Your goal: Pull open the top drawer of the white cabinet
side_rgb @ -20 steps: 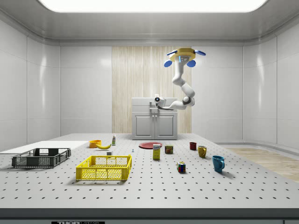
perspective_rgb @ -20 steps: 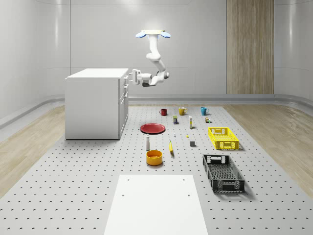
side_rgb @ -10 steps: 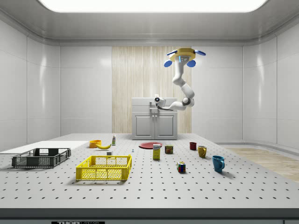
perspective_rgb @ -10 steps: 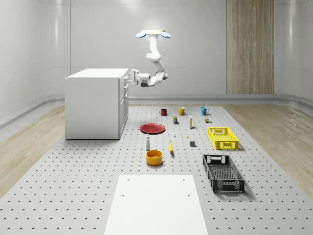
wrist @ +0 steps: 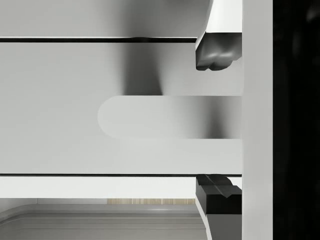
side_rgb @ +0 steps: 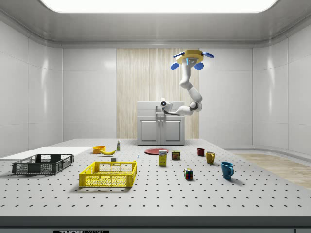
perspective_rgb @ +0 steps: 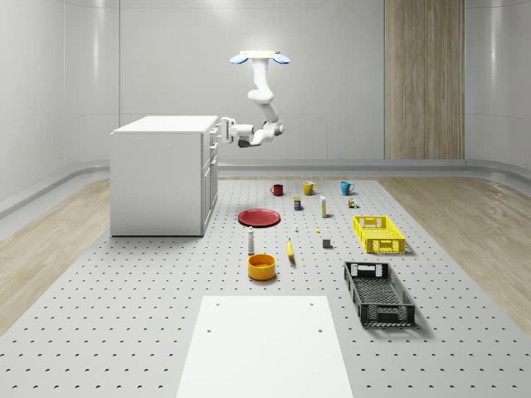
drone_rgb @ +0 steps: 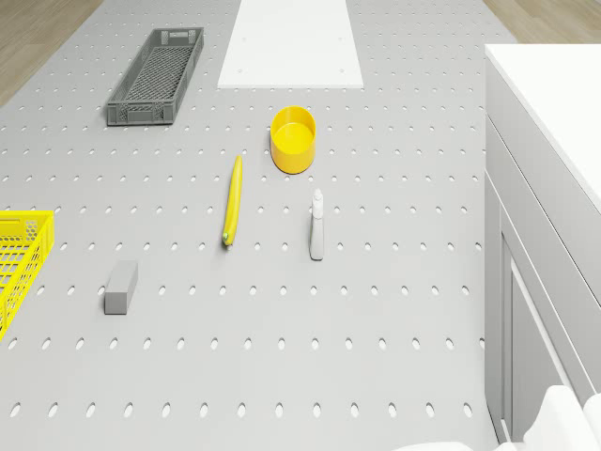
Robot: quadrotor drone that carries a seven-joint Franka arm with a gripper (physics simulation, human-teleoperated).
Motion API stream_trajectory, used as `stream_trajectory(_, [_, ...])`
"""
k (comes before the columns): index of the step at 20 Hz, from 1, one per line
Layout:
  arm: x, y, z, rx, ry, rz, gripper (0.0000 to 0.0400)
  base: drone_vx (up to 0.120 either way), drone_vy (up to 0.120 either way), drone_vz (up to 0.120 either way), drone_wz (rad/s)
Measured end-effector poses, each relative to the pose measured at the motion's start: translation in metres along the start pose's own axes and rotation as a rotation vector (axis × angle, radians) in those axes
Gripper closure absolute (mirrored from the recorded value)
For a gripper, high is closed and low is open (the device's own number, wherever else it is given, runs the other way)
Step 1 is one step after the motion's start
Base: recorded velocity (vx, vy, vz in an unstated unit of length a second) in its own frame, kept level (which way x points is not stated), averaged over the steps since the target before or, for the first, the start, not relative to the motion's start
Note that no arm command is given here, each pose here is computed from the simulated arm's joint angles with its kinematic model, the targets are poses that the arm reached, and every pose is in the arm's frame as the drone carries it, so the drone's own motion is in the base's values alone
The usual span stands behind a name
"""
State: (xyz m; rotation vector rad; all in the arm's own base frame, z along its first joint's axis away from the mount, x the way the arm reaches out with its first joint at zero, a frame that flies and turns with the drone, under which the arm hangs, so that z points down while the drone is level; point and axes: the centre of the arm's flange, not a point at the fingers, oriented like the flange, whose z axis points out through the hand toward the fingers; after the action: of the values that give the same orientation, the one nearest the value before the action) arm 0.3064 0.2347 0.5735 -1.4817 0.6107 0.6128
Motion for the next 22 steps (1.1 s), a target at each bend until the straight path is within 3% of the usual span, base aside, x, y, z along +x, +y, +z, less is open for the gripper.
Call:
stream_trajectory(10, [0.0, 0.0, 0.001, 0.0, 0.0, 0.0, 0.0095, 0.0, 0.0, 0.0, 0.0])
stream_trajectory(11, [0.0, 0.0, 0.001, 0.0, 0.0, 0.0, 0.0111, 0.0, 0.0, 0.0, 0.0])
stream_trajectory(14, [0.0, 0.0, 0.001, 0.0, 0.0, 0.0, 0.0208, 0.0, 0.0, 0.0, 0.0])
stream_trajectory(18, [0.0, 0.0, 0.001, 0.0, 0.0, -0.001, 0.026, 0.0, 0.0, 0.0, 0.0])
stream_trajectory(19, [0.003, 0.002, 0.001, -0.005, 0.003, -0.006, 0.0227, 0.0, 0.0, 0.0, 0.0])
stream_trajectory(20, [0.014, 0.008, 0.0, -0.035, 0.016, -0.08, 0.0093, 0.0, 0.0, 0.0, 0.0])
stream_trajectory(21, [0.021, 0.008, -0.009, -0.109, 0.055, -0.122, 0.0, 0.0, 0.0, 0.0, 0.0])
stream_trajectory(22, [0.042, 0.009, -0.03, -0.118, 0.044, -0.174, 0.0029, 0.0, 0.0, 0.0, 0.0])
